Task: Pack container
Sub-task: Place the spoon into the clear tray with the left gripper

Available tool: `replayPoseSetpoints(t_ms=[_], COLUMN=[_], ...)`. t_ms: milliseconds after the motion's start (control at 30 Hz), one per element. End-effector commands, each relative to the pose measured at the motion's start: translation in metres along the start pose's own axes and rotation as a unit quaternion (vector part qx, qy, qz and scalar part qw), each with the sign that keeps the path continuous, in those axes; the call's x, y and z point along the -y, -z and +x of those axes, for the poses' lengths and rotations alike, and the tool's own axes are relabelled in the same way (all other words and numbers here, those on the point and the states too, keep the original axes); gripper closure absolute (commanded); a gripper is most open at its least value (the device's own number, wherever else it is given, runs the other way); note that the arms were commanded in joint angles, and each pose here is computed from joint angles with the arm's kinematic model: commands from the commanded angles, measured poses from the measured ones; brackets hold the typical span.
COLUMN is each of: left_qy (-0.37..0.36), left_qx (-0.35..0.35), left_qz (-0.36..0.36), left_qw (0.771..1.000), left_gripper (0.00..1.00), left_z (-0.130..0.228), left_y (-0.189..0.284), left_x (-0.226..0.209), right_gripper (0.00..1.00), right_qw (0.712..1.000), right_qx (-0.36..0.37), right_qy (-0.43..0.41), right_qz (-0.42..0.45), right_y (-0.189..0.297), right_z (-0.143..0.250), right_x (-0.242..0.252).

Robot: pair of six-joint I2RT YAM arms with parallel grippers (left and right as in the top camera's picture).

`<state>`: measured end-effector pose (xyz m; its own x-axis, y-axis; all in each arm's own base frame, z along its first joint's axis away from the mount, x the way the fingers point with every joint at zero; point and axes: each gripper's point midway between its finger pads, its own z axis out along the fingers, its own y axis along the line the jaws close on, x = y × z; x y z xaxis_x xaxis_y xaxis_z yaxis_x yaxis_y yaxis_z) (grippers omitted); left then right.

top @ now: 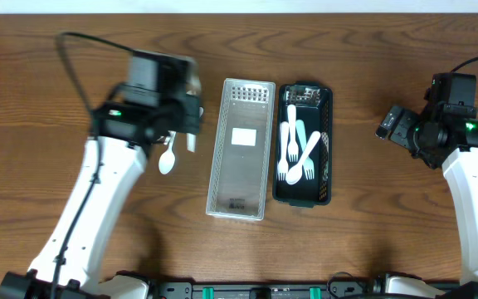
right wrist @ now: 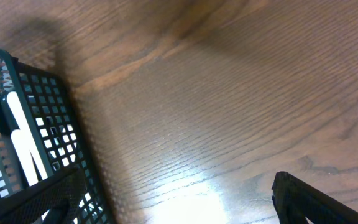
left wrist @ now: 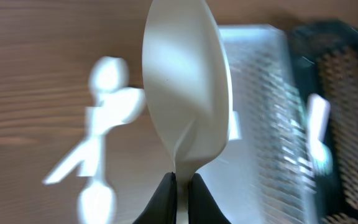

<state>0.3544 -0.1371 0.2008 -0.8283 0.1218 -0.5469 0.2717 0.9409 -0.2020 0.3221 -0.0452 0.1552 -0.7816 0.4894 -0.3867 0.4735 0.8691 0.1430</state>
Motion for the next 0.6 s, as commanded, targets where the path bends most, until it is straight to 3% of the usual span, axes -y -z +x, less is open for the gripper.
replayPoseSetpoints(t_ms=[0,300,333,400,467,567], left_qy=[0.001,-0.005,-0.005,-0.003,0.002,0.013], left_qx=[-0.053,-0.151,-0.148,-0.13,-0.098,-0.046], left_qz=[0.021,0.026,0.027,0.03,0.027,-0.021], left_qw=[0.998,0.988,0.989,0.991,0.995,0.999], left_gripper=[0.94,0.93,0.86,0.55,0.33,0.16], left_z=[0.027,0.077,0.074,0.06,0.039,0.013], left_y=[-0.029,-0.096,-0.096,-0.089,-0.075,-0.052], left_x=[0.029,0.062,0.063,0.063,0.059,0.03], right_gripper=[0.01,0.01,0.01,0.01,0.01,0.01], right_qw=[1.0,1.0,1.0,1.0,1.0,1.0], right_qx=[-0.001,-0.001,-0.001,-0.001,-0.001,-0.003], right_qy=[-0.009,-0.009,-0.009,-0.008,-0.008,-0.008], right_qz=[0.002,0.002,0.002,0.002,0.002,0.003], right_y=[0.0,0.0,0.0,0.0,0.0,0.0], right_z=[0.0,0.0,0.0,0.0,0.0,0.001], right_x=[0.002,0.002,0.002,0.002,0.002,0.002])
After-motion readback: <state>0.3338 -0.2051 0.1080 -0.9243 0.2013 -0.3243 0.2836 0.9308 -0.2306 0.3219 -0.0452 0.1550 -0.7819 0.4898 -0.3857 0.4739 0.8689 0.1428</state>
